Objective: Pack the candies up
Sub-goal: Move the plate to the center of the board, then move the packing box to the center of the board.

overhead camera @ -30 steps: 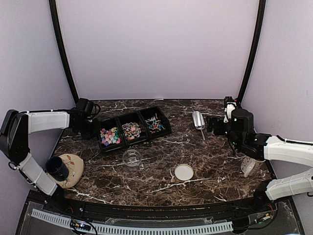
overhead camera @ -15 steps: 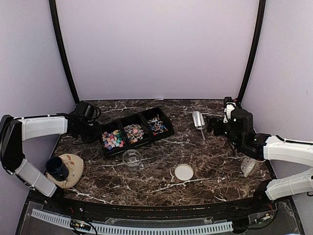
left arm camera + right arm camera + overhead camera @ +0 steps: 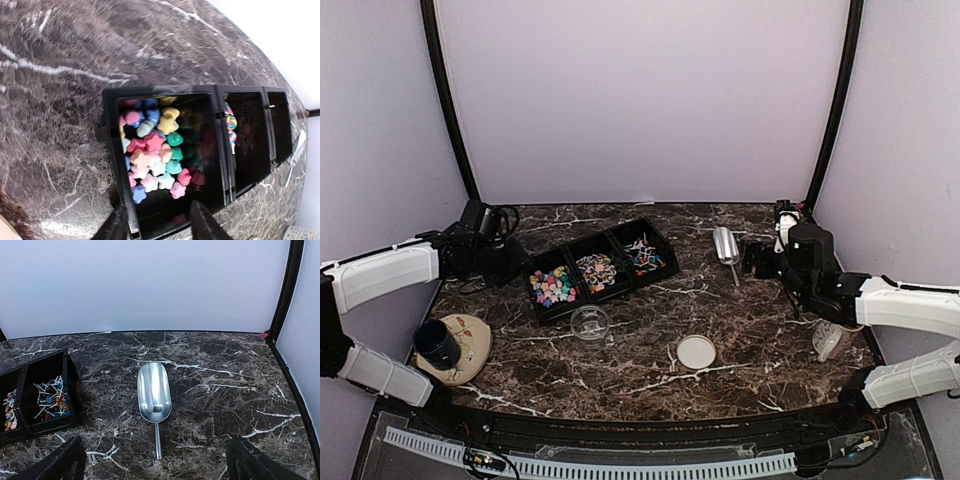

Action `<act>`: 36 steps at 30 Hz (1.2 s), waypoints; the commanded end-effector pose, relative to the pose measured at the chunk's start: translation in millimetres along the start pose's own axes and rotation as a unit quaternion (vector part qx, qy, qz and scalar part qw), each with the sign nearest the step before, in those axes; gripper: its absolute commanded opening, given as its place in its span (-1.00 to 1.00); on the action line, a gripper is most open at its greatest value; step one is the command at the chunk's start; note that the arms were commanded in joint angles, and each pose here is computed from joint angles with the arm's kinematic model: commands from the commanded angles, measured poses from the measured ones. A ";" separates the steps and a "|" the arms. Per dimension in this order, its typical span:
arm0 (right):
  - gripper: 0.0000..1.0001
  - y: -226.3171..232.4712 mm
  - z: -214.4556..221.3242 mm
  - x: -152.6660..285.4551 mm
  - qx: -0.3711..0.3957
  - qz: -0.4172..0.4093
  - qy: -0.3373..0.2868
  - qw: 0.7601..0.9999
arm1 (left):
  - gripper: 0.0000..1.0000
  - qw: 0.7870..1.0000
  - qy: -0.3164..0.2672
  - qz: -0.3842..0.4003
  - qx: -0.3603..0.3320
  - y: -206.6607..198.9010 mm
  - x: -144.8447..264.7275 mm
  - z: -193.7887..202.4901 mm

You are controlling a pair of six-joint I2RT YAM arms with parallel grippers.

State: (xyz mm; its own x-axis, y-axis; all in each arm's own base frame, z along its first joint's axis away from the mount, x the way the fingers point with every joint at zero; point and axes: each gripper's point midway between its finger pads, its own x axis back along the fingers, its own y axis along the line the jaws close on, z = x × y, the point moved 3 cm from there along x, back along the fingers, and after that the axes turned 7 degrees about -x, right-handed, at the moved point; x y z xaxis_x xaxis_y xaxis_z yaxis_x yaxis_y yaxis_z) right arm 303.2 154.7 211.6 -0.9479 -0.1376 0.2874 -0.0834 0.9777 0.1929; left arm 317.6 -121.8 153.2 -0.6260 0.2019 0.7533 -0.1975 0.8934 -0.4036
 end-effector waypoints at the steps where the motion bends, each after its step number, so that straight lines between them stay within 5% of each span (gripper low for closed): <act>1: 0.95 5.4 -2.4 -3.9 0.010 -0.002 -0.004 1.000 | 0.05 0.999 -0.007 0.031 -0.034 -10.9 17.6 -0.2; 5: 0.95 8.5 4.3 -10.9 0.022 -0.002 0.010 1.000 | 0.40 0.993 0.013 0.073 -0.094 -33.4 21.2 9.3; 13: 0.95 9.8 6.6 -15.2 0.034 0.001 0.014 0.999 | 0.60 0.976 0.057 0.115 -0.174 -64.3 13.2 40.2; 16: 0.95 9.9 6.7 -14.7 0.035 -0.002 0.012 0.999 | 0.93 0.970 0.063 0.129 -0.198 -74.1 12.6 47.6; 36: 0.95 7.1 2.8 -10.3 0.031 0.002 0.005 0.999 | 0.98 0.941 0.144 0.104 -0.289 -95.4 0.6 104.3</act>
State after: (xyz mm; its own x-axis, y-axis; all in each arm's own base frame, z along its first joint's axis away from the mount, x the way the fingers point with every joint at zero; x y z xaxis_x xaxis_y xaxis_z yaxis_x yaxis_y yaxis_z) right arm 310.8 161.7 188.0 -0.9263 -0.1267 0.3549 -0.0979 0.9904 0.0980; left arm 258.9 -252.2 128.3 -0.3515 0.4626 0.8139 0.3914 0.8624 -0.3211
